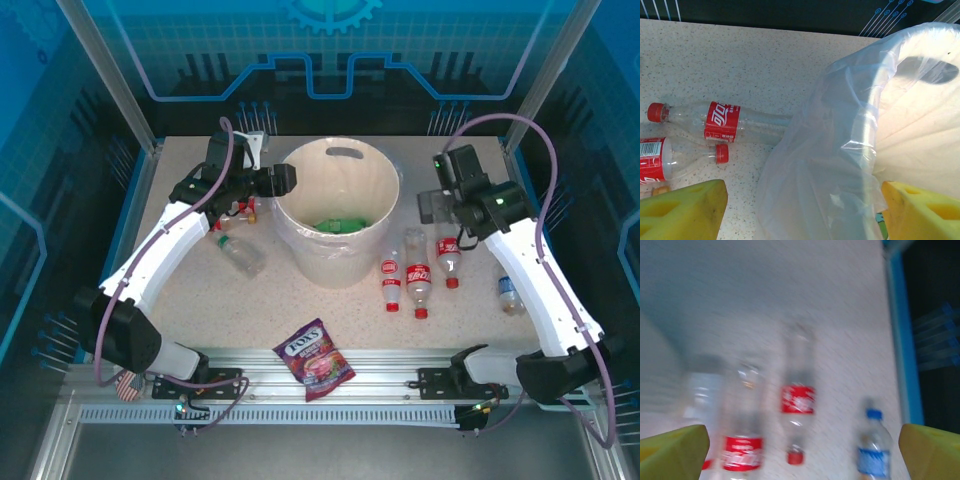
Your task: Put the plastic bottles in the bin
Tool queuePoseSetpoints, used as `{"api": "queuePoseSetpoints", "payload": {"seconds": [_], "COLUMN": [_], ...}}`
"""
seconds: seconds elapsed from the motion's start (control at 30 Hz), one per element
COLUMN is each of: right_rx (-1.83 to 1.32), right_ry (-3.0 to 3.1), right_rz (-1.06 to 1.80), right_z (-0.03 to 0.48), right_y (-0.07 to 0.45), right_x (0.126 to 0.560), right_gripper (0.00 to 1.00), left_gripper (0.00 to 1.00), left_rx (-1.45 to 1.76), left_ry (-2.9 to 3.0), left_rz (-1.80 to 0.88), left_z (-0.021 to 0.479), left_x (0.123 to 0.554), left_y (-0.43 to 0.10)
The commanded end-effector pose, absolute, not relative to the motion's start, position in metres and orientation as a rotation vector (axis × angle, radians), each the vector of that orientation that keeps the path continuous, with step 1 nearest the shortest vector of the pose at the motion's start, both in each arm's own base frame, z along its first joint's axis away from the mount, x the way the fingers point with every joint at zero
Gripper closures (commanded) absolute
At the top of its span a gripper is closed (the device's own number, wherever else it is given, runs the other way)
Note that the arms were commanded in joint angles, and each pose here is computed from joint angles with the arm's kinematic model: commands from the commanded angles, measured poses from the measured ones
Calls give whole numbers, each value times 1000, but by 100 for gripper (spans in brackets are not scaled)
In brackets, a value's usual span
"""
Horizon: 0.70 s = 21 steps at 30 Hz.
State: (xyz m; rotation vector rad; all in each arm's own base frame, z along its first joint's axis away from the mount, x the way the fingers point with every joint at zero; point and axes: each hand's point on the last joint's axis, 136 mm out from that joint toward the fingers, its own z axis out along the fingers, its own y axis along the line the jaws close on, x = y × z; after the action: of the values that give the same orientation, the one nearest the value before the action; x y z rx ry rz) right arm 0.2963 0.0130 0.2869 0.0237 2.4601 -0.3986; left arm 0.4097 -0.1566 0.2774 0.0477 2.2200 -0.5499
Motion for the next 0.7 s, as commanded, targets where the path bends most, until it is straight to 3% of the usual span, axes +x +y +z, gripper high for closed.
{"api": "queuePoseSetpoints", "payload": {"seconds": [0.0, 0.33, 0.67], "right_rx": [297, 850, 1107], "right_ry": [2514, 2586, 2607], "right_rz": [-674, -585, -298], "right_z": [267, 160, 97], "right_y": [-56, -126, -154], "right_x": [254, 217, 232], "right_gripper": [0, 0, 0], "left_gripper": [19, 20, 19], "left_rx": [63, 61, 61], "left_ry": [2296, 2315, 2294], "left_rz": [-495, -539, -528], "left_z": [253, 246, 254], "left_x": [404, 404, 403], "left_y": [-148, -154, -152]}}
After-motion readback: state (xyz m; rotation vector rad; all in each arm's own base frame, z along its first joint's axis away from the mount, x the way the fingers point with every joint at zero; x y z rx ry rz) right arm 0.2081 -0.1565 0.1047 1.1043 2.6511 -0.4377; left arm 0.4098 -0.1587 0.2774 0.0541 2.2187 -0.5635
